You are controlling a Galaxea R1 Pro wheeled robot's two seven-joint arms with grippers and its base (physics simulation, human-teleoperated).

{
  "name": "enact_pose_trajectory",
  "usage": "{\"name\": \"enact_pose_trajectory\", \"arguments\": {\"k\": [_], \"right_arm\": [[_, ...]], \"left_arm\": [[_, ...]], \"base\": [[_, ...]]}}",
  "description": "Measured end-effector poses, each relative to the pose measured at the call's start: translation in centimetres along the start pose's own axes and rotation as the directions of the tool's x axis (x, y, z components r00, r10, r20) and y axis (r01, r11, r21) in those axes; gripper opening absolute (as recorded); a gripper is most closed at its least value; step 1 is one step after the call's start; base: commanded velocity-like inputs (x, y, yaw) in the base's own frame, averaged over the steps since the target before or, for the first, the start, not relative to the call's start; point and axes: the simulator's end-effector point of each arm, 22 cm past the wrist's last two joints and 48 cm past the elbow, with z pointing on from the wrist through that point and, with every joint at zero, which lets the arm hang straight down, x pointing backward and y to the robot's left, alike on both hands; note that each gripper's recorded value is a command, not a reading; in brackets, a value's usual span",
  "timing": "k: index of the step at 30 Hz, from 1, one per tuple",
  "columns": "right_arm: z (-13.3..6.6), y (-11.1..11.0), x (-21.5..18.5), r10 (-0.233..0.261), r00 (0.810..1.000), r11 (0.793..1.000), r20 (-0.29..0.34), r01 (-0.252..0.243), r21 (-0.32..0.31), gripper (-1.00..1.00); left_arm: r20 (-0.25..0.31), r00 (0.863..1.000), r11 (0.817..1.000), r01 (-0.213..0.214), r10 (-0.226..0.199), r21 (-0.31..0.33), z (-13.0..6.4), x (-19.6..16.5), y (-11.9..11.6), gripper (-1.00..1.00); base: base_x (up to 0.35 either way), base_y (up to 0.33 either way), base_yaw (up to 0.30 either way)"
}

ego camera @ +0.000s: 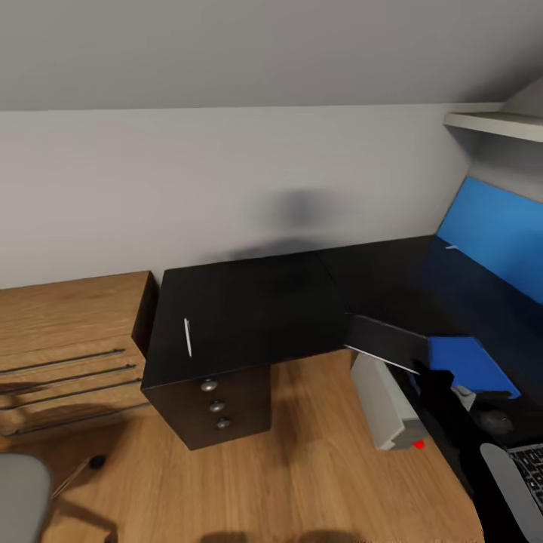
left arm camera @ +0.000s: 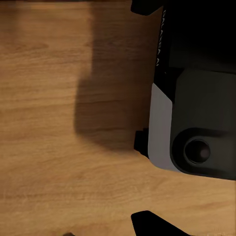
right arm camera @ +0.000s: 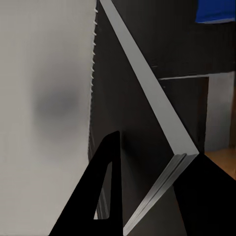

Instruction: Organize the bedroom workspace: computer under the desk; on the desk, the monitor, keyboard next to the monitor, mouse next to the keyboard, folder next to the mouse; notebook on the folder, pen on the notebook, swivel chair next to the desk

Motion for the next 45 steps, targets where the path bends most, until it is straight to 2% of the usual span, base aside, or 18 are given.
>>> {"name": "enact_pose_trajectory", "arguments": {"k": [4, 6, 7, 8, 10, 14, 15, 16, 18, 30, 35, 45], "right_arm": [[0.0, -0.2, -0.4, -0.001, 1.0, 1.0, 0.018, 0.001, 0.009, -1.0], [-0.1, -1.0, -1.5, -0.002, 0.998, 0.999, 0.067, -0.001, 0.042, -1.0], [-0.1, -1.0, -1.7, -0.001, 0.997, 0.999, 0.077, -0.003, 0.045, -1.0], [-0.2, -1.0, -2.5, -0.003, 0.993, 0.999, 0.115, -0.002, 0.047, -1.0], [-0.2, -1.0, -2.9, -0.015, 0.991, 0.999, 0.136, 0.008, 0.05, -1.0], [-0.5, -1.1, -3.8, -0.11, 0.975, 0.993, 0.195, 0.098, 0.07, -1.0], [-0.5, -1.1, -3.9, -0.121, 0.971, 0.992, 0.205, 0.108, 0.072, -1.0], [-0.7, -1.0, -4.2, -0.153, 0.96, 0.987, 0.236, 0.139, 0.078, -1.0], [-0.8, -1.0, -4.4, -0.171, 0.952, 0.985, 0.253, 0.155, 0.082, -1.0], [-0.8, -0.2, -4.4, -0.184, 0.947, 0.983, 0.263, 0.174, 0.063, -1.0], [-0.7, 0.3, -3.9, -0.249, 0.937, 0.969, 0.247, 0.243, 0.054, -1.0], [-0.7, 0.0, -3.4, -0.246, 0.94, 0.969, 0.237, 0.238, 0.06, -1.0]], "left_arm": [[0.0, 1.0, 1.0, 0.0, 0.0, 0.0, 0.0, 0.0, 0.0, 1.0], [-0.027, 1.0, 1.0, -0.009, 0.009, -0.007, 0.0, 1.3, 0.4, 1.0], [-0.035, 0.999, 1.0, -0.012, 0.012, -0.01, 0.1, 1.7, 0.5, 1.0], [-0.046, 0.999, 1.0, -0.016, 0.015, -0.012, 0.1, 2.3, 0.6, 1.0], [-0.048, 0.999, 1.0, -0.017, 0.016, -0.013, 0.1, 2.3, 0.7, 1.0], [-0.05, 0.999, 1.0, -0.017, 0.017, -0.013, 0.1, 2.5, 0.7, 1.0], [-0.049, 0.999, 1.0, -0.017, 0.017, -0.013, 0.1, 2.4, 0.7, 1.0], [-0.05, 0.999, 1.0, -0.017, 0.017, -0.013, 0.1, 2.4, 0.7, 1.0], [-0.049, 0.999, 1.0, -0.017, 0.017, -0.013, 0.1, 2.4, 0.7, 1.0], [-0.037, 0.999, 1.0, -0.015, 0.015, -0.013, 0.1, 2.2, 0.7, 1.0], [-0.032, 0.999, 1.0, -0.013, 0.013, -0.014, 0.1, 2.1, 0.7, 1.0], [-0.033, 0.999, 1.0, -0.013, 0.013, -0.015, 0.1, 2.1, 0.7, 1.0]], "base": [[0.0, 0.0, -0.265], [0.0, 0.0, -0.265], [0.0, 0.0, -0.25], [0.0, 0.0, -0.243], [0.0, 0.0, -0.243], [0.0, 0.0, -0.255], [0.0, 0.0, -0.261], [0.0, 0.0, -0.262], [0.0, 0.0, -0.257], [0.0, 0.0, -0.075], [0.004, 0.0, 0.0], [0.245, 0.0, 0.0]]}}
